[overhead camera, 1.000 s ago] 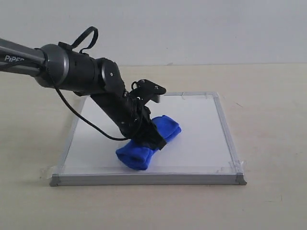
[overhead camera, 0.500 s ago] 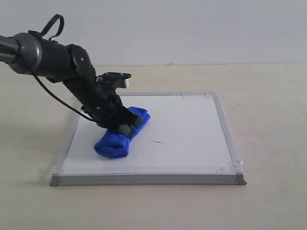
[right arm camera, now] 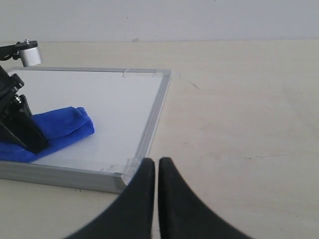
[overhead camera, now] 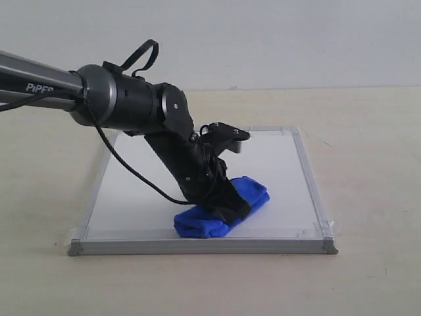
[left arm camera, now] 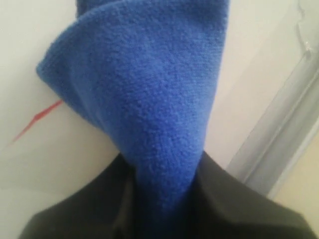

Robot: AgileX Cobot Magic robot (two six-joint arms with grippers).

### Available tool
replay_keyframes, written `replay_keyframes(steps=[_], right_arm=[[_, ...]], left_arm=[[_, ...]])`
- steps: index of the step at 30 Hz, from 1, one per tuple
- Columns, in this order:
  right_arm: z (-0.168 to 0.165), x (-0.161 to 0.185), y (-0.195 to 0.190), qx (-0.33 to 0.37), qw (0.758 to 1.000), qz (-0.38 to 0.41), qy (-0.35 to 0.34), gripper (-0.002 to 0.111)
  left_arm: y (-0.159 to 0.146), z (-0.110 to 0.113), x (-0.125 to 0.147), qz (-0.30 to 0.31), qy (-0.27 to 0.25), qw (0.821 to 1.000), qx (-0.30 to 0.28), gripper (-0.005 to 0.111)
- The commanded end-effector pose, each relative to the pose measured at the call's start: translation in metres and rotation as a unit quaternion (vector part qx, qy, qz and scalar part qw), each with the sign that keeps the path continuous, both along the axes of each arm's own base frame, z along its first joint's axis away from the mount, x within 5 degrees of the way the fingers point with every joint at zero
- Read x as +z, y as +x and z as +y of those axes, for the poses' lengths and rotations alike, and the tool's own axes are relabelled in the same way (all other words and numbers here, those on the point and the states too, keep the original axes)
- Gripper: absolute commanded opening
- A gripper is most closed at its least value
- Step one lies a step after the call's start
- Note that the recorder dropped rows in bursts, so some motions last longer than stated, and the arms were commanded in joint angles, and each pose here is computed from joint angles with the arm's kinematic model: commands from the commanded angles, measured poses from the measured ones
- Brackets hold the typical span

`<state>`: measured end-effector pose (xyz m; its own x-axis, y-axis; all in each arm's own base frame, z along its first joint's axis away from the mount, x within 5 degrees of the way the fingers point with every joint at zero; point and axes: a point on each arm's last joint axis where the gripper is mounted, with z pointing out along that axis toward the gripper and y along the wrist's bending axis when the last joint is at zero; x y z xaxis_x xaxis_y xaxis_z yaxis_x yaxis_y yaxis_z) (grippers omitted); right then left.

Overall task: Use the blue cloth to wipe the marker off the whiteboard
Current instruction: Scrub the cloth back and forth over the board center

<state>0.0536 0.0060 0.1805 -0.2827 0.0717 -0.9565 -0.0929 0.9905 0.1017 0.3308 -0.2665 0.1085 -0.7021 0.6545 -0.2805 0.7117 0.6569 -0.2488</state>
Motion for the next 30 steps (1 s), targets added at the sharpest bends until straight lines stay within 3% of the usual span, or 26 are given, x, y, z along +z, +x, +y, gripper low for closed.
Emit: replay_keyframes(steps=[1,6,9,12,18,24,30], right_arm=[[0.000,0.001,0.000,-0.001,1.000,-0.008,-0.003,0.000],[0.000,0.001,0.000,-0.001,1.000,-0.008,-0.003,0.000],[0.000,0.001,0.000,-0.001,1.000,-0.008,-0.003,0.000],[0.000,0.001,0.000,-0.001,1.000,-0.008,-0.003,0.000],[0.000,0.002,0.000,-0.001,1.000,-0.009,-0.003,0.000],[0.000,0.002,0.000,-0.001,1.000,-0.009,-0.003,0.000],[0.000,0.002,0.000,-0.001,1.000,-0.009,-0.003,0.000]], left_arm=[[0.026,0.054,-0.043,0.020,0.092,0.992,0.079,0.004],[0.040,0.106,-0.067,0.089,0.120,0.976,0.157,0.004],[0.037,0.110,-0.074,0.120,0.121,0.972,0.160,0.004],[0.029,0.092,-0.074,0.121,0.103,0.980,0.116,0.004],[0.018,0.047,-0.055,0.061,0.082,0.993,0.054,0.004],[-0.009,0.003,-0.041,0.074,0.082,0.993,-0.051,0.004],[-0.013,-0.016,-0.026,0.071,0.050,0.994,-0.066,0.004]])
